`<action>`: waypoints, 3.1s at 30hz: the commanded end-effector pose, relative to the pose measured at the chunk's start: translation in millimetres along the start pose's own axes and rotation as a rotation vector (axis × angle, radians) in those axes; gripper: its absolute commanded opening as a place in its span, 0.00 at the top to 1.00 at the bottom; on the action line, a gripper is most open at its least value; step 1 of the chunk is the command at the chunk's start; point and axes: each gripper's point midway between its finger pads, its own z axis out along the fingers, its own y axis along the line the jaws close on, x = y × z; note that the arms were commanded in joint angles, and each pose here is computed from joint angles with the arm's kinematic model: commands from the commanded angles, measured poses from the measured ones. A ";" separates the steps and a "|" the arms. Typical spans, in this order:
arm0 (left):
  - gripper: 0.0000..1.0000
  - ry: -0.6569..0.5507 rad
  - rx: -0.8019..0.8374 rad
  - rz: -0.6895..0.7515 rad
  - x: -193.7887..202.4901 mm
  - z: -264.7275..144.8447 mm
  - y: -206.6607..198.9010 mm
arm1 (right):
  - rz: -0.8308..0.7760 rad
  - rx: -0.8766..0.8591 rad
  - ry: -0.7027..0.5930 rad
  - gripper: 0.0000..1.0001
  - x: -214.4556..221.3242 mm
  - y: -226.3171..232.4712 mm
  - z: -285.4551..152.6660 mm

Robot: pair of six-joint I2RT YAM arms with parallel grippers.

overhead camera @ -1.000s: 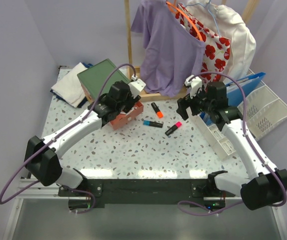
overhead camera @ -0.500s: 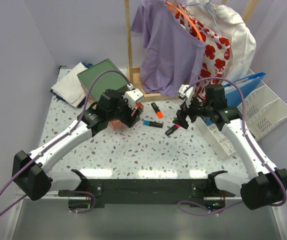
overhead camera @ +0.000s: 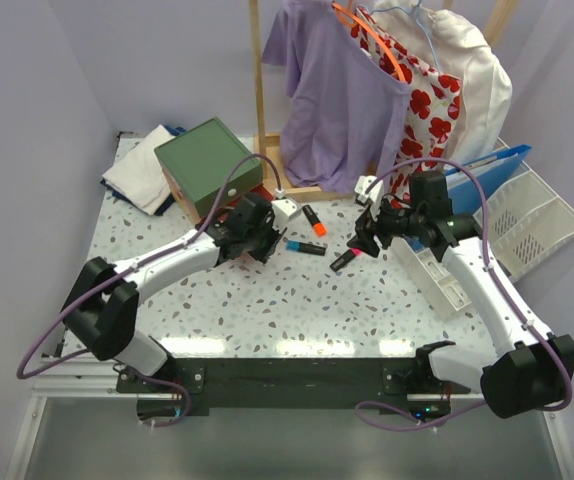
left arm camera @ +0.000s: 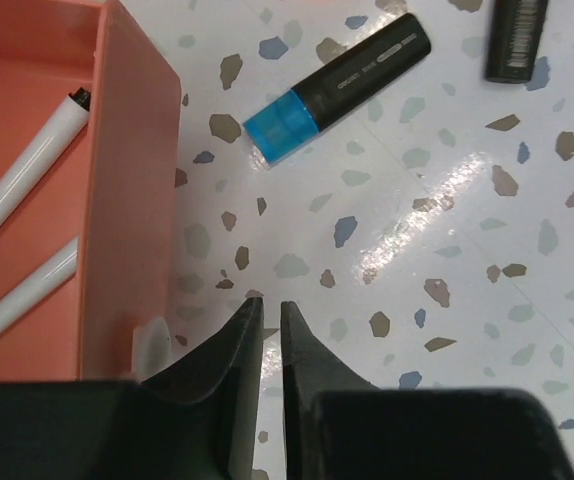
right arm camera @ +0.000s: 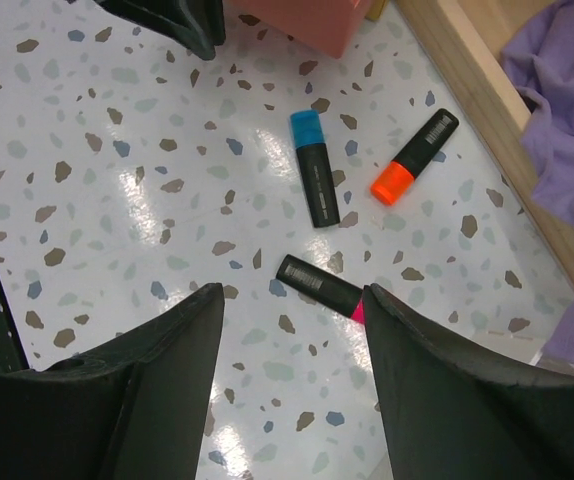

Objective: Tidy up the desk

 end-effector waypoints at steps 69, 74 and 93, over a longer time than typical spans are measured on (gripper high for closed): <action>0.46 -0.059 -0.552 0.031 -62.0 -23.1 122.9 | -0.018 -0.018 -0.030 0.39 -5.5 3.3 -2.0; 0.45 -0.207 -0.367 0.013 -85.9 -53.9 87.5 | -0.009 -0.027 -0.033 0.38 -4.0 3.4 1.4; 0.00 -0.628 -0.466 -0.165 -10.6 -177.4 77.9 | 0.025 -0.166 0.092 0.25 -33.3 46.0 101.1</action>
